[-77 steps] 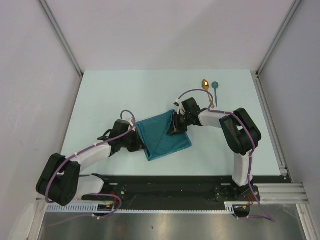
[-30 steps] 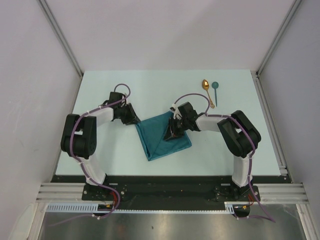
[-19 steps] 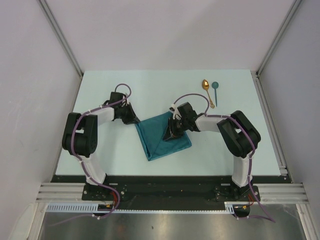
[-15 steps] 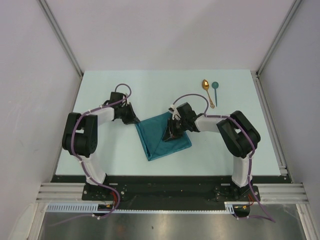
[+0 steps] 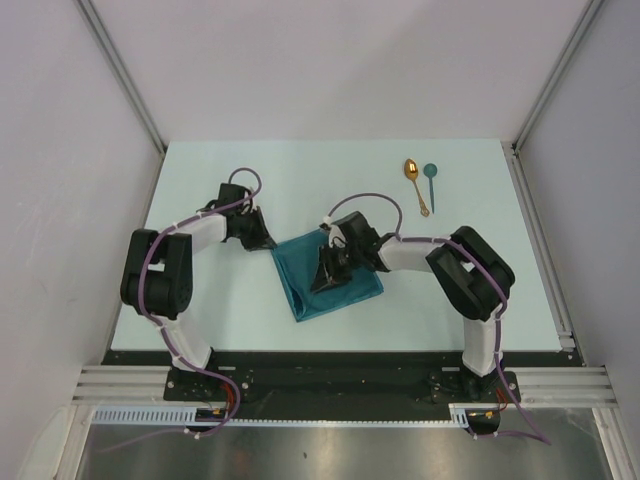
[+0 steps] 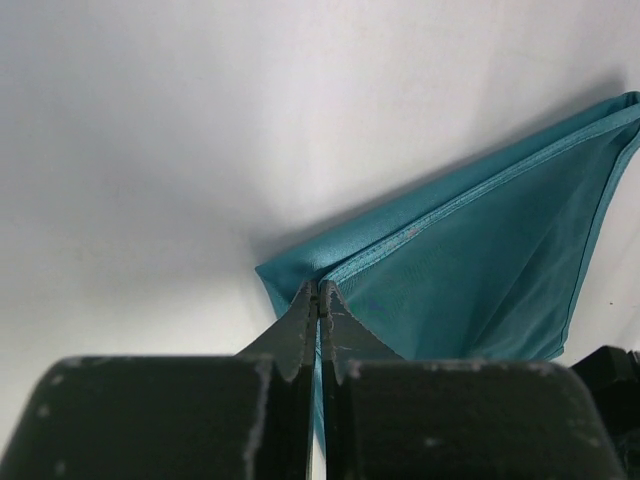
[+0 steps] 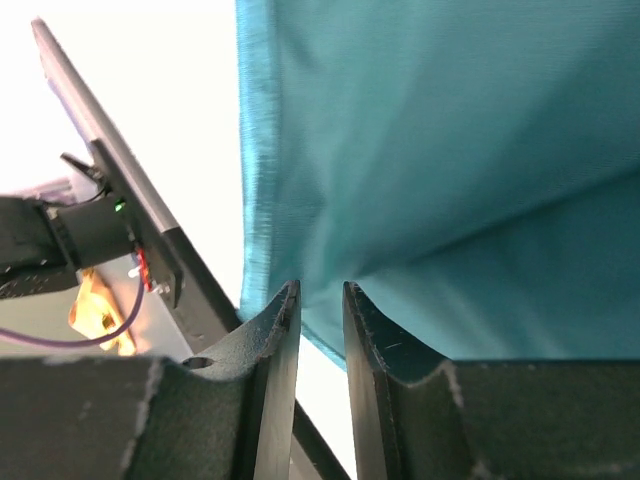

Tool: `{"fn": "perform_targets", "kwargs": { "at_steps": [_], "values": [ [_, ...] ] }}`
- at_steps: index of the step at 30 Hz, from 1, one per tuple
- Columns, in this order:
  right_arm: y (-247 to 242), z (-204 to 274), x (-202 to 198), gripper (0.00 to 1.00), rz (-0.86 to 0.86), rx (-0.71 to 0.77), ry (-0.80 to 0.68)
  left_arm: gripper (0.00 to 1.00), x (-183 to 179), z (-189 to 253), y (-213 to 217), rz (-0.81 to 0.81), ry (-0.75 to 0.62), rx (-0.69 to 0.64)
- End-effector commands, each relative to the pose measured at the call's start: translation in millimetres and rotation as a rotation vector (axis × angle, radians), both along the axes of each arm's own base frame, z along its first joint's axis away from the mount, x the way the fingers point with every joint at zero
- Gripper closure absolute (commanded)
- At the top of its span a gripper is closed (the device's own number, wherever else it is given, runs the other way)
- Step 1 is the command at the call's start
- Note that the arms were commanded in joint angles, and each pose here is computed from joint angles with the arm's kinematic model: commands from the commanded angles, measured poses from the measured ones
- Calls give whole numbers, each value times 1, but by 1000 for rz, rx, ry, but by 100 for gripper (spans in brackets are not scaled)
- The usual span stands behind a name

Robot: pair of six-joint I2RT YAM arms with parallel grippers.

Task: Fold the napkin into a case and place the utensils inside
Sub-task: Smooth out the upper triangle-folded napkin at the center of the board.

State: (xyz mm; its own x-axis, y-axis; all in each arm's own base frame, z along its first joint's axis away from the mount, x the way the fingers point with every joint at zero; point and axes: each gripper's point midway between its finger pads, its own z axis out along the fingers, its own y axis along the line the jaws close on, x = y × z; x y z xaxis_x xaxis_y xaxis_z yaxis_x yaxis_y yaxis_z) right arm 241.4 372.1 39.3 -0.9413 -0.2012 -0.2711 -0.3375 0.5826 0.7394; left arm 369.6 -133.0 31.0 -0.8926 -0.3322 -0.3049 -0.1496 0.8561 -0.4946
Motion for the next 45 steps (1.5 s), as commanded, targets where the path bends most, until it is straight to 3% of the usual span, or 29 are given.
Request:
{"fn": "perform_targets", "kwargs": {
  "at_steps": [1, 17, 29, 45],
  "values": [
    [27, 32, -2, 71, 45, 103, -44, 100, 15, 24, 6, -8, -83, 22],
    [54, 20, -31, 71, 117, 111, 7, 100, 27, 10, 11, 0, -46, 23],
    [66, 33, -24, 71, 130, 147, -10, 100, 23, 7, 14, 8, -38, 37],
    [62, -11, -64, 81, 170, 160, 118, 100, 23, -3, 18, 16, -11, 62]
  ]
}}
